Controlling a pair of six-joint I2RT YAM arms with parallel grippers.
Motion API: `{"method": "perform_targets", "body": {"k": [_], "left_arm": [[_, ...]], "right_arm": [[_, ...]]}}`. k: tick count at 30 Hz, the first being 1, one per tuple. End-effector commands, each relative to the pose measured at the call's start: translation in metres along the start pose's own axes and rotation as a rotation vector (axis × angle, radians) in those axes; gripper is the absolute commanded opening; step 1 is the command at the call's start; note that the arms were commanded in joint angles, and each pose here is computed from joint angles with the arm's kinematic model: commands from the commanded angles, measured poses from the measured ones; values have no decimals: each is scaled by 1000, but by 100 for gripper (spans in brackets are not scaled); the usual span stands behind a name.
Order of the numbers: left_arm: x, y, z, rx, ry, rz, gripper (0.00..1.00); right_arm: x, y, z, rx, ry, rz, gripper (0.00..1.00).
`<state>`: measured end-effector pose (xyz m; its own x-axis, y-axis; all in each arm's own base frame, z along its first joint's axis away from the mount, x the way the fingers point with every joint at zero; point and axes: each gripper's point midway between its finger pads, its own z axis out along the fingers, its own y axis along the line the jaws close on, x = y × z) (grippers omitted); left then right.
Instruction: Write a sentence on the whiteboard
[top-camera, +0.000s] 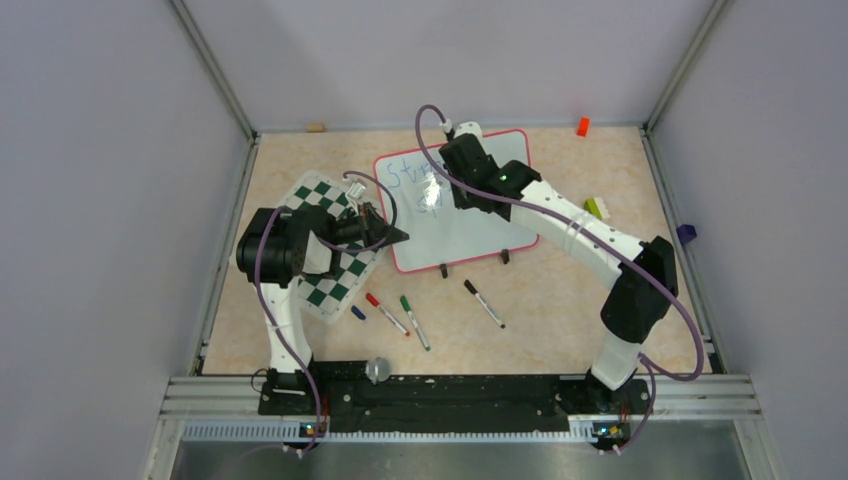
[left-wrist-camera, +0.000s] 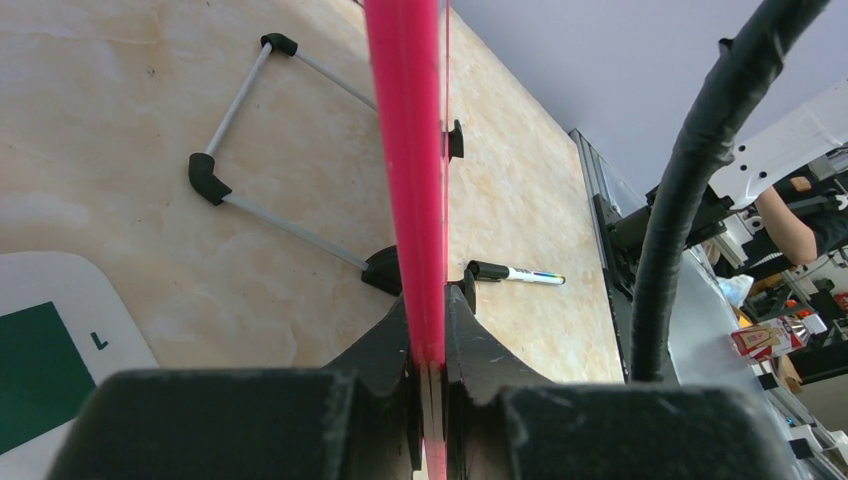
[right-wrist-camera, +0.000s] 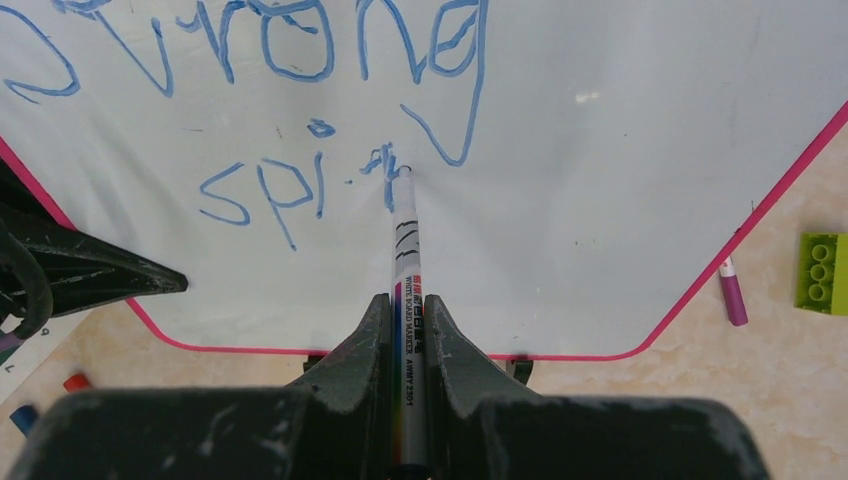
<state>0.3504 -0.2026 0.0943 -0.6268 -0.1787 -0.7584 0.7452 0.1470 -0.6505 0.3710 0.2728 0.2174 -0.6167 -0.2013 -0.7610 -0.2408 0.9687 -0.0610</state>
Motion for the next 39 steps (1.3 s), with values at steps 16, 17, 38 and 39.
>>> {"method": "perform_targets", "body": {"k": [16,17,38,39], "left_arm": [[-28,7,-7,-44,-93,186,0],[-28,7,-7,-45,-93,187,0],[-27,7,-7,-44,-91,184,0],[-27,7,-7,-44,-91,183,0]], "right_arm": [[-25,-9,-22,-21,-80,60,0],[-24,-10,-24,-25,-84,59,0],[-3,-25,-35,-13,-97,62,0],[-3,-25,-35,-11,-99,62,0]]}}
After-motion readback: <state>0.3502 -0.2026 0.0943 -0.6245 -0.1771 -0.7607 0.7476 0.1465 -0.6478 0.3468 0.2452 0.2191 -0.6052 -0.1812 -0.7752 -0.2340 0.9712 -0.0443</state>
